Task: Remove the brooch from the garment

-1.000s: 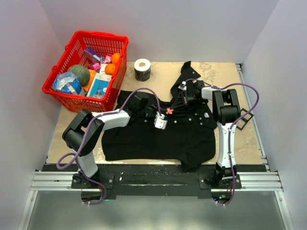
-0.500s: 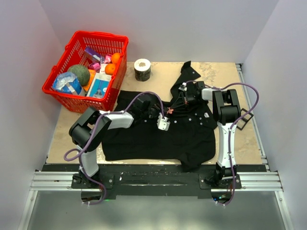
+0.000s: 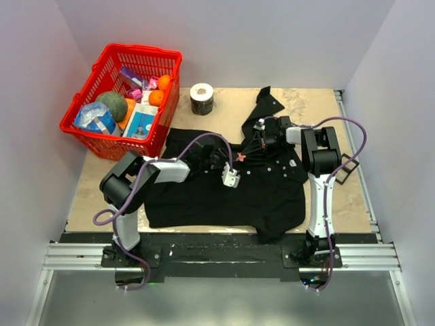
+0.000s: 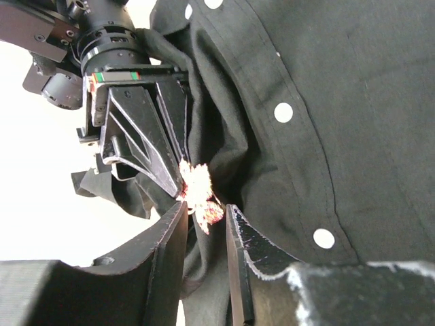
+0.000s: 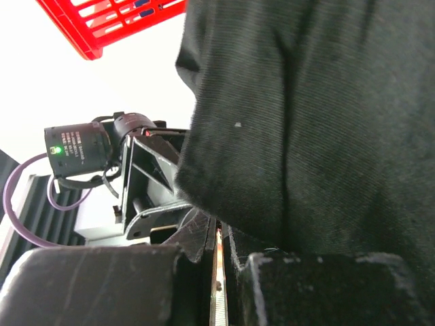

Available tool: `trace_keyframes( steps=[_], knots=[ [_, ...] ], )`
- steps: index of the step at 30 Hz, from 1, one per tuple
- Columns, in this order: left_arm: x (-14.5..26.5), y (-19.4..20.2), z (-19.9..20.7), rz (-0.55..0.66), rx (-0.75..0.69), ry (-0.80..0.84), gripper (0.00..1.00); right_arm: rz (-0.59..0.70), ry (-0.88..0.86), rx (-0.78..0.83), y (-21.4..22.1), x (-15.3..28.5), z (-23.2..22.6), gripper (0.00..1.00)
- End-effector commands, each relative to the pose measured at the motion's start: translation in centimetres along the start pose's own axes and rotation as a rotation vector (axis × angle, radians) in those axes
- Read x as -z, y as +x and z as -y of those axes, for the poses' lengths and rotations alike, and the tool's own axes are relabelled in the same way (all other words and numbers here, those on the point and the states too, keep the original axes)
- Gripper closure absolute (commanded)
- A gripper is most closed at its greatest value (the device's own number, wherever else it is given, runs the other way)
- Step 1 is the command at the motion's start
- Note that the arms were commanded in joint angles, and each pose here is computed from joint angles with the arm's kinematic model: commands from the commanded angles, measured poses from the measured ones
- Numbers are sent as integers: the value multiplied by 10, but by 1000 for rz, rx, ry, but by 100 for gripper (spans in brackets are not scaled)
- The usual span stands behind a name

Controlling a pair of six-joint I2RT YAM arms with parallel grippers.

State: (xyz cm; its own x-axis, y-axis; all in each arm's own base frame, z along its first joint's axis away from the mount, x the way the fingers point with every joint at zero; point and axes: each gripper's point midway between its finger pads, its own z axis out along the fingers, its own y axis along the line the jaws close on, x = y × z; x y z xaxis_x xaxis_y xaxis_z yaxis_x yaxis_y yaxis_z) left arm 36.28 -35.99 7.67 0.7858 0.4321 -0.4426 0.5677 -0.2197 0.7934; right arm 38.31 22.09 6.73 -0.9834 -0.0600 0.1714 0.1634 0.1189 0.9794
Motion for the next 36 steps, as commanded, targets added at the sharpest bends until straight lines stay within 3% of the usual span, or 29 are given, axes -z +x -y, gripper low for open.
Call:
trace_keyframes(
  steps=[1, 7, 21, 29, 36],
  knots=[
    [3, 0, -12, 2, -114, -34, 65, -77, -124, -27, 16, 1, -27, 100],
    [3, 7, -12, -1, -117, -27, 63, -77, -123, -32, 17, 1, -27, 100],
    [-4, 7, -17, 2, -131, -75, 69, -85, -120, -68, 22, -1, -26, 100],
    [-7, 5, -33, 16, -131, -136, 76, -100, -117, -89, 25, -6, -24, 100],
    [-10, -5, -13, 78, -96, -36, 90, -104, -113, -87, 22, -8, -24, 100]
  ],
)
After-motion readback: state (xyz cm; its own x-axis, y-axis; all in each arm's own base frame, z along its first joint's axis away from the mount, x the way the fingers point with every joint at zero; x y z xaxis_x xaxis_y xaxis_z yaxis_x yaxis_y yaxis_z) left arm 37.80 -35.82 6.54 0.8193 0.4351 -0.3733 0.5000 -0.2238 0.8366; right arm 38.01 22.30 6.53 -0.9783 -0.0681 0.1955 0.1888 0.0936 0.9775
